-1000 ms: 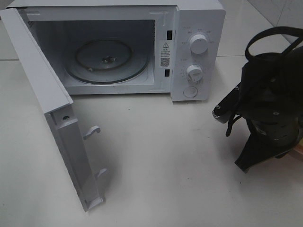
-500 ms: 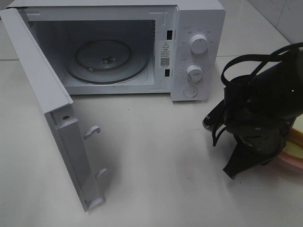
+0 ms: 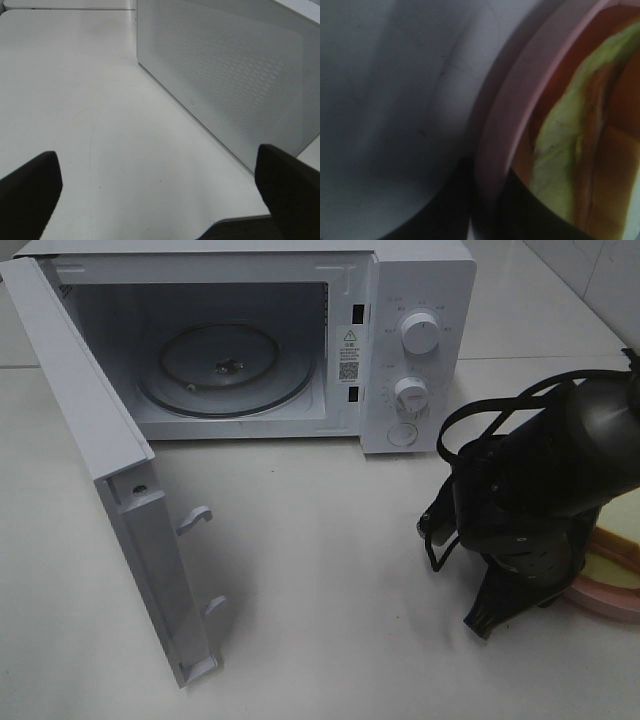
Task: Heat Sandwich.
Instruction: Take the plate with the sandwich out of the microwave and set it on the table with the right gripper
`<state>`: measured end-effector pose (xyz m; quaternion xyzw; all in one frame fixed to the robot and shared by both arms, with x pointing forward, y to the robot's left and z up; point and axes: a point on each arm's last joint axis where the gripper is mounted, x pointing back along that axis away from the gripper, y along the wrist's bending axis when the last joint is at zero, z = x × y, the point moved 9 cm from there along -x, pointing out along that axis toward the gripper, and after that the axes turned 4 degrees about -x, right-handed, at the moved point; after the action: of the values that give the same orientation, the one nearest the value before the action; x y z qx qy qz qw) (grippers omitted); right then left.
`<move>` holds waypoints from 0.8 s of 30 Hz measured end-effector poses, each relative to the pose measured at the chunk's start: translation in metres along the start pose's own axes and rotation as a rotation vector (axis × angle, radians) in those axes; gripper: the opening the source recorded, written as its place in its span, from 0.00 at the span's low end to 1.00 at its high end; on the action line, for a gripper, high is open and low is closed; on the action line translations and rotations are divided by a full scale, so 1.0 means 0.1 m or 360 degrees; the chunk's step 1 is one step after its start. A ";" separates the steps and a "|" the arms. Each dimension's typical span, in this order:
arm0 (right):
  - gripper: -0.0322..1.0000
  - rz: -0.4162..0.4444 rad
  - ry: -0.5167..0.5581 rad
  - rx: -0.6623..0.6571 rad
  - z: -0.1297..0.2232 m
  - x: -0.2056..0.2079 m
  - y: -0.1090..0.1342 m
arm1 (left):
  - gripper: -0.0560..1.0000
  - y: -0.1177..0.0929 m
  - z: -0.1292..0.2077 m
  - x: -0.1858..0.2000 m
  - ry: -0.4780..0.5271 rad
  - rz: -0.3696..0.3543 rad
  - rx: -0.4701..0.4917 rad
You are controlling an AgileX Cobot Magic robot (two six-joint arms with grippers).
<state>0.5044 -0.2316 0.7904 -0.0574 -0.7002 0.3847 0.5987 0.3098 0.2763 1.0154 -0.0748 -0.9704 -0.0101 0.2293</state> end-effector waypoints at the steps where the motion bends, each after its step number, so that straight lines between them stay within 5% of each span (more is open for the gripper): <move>1: 0.10 0.0007 0.0000 -0.0006 0.00 0.00 -0.01 | 0.98 0.00 0.00 0.00 0.0000 0.0000 0.0000; 10: 0.17 0.0041 0.0005 -0.0028 -0.01 -0.02 -0.03 | 0.98 0.00 0.00 0.00 0.0000 0.0000 0.0000; 18: 0.42 0.0018 -0.0038 -0.0110 -0.02 0.13 -0.13 | 0.98 0.00 0.00 0.00 0.0000 0.0000 0.0000; 24: 0.50 -0.0055 -0.0061 -0.0131 0.00 0.28 -0.17 | 0.98 0.00 0.00 0.00 0.0000 0.0000 0.0000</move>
<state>0.5032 -0.2278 0.8232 -0.0624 -0.7277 0.3462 0.5888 0.3098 0.2763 1.0154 -0.0748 -0.9704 -0.0101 0.2293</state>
